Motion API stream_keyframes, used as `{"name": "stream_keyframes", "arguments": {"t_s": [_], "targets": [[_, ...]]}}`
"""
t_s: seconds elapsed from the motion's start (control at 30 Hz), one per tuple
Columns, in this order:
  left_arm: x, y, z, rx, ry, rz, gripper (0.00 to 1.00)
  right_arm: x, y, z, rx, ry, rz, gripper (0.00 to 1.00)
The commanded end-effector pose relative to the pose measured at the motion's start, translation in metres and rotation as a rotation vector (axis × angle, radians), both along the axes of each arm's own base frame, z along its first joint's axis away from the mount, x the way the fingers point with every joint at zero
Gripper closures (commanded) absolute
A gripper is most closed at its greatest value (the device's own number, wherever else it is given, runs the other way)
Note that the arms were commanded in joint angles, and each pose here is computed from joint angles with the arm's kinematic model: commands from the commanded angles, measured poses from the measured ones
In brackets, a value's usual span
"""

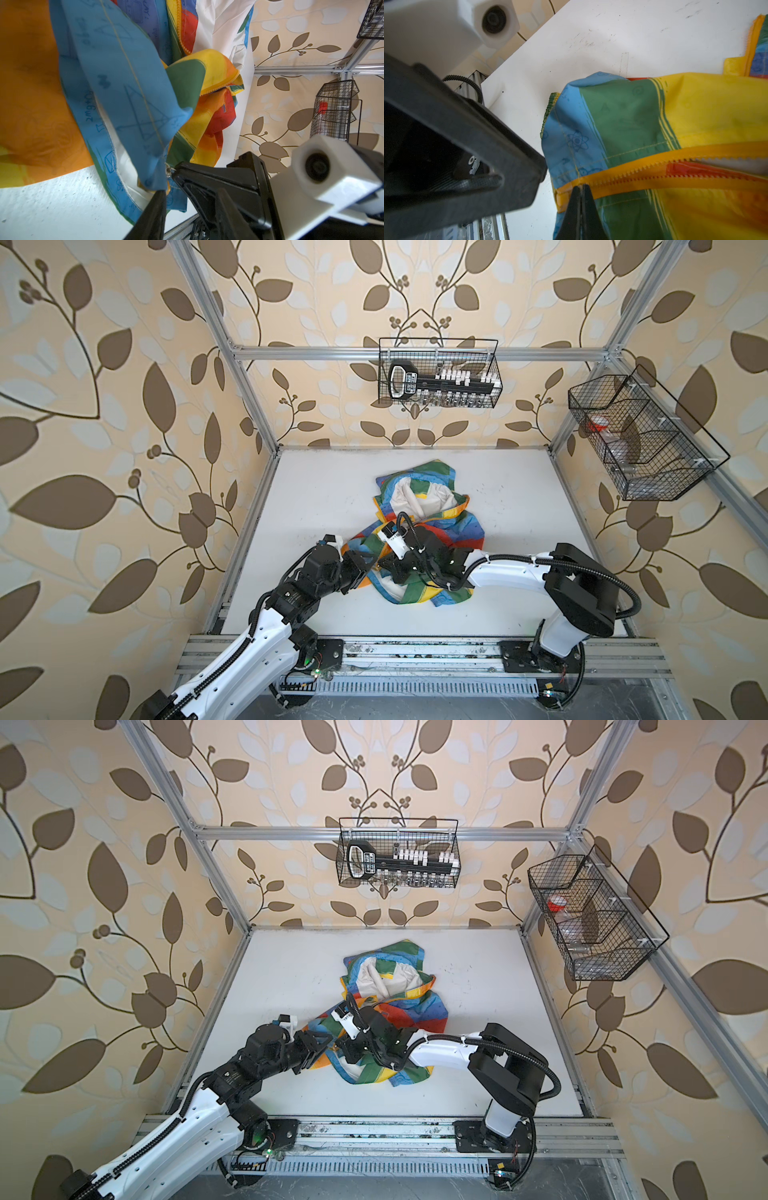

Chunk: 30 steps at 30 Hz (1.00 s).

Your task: Zip up the jacket

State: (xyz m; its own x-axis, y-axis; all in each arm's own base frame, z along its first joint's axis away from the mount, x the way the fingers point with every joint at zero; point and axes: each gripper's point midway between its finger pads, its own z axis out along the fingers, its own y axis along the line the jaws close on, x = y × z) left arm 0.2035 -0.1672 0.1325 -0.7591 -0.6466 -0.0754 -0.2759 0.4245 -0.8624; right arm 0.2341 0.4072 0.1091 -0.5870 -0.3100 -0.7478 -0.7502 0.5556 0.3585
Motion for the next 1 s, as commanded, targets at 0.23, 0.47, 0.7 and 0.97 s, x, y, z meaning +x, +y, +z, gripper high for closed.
{"name": "stream_keyframes", "arguments": {"t_s": [0.23,0.47,0.7,0.97], "targets": [[-0.007,-0.017,-0.013,-0.045,0.047,-0.059,0.57,0.004,0.013,0.023,0.105,0.031,-0.003,1.0],[0.001,-0.023,-0.015,-0.052,0.039,-0.051,0.57,0.004,0.013,0.024,0.106,0.029,-0.009,1.0],[-0.008,-0.021,-0.031,-0.001,0.099,-0.053,0.57,0.004,0.012,0.025,0.107,0.027,-0.01,1.0],[-0.025,0.0,-0.037,0.08,0.145,-0.024,0.43,0.004,0.011,0.025,0.106,0.028,-0.013,1.0]]}}
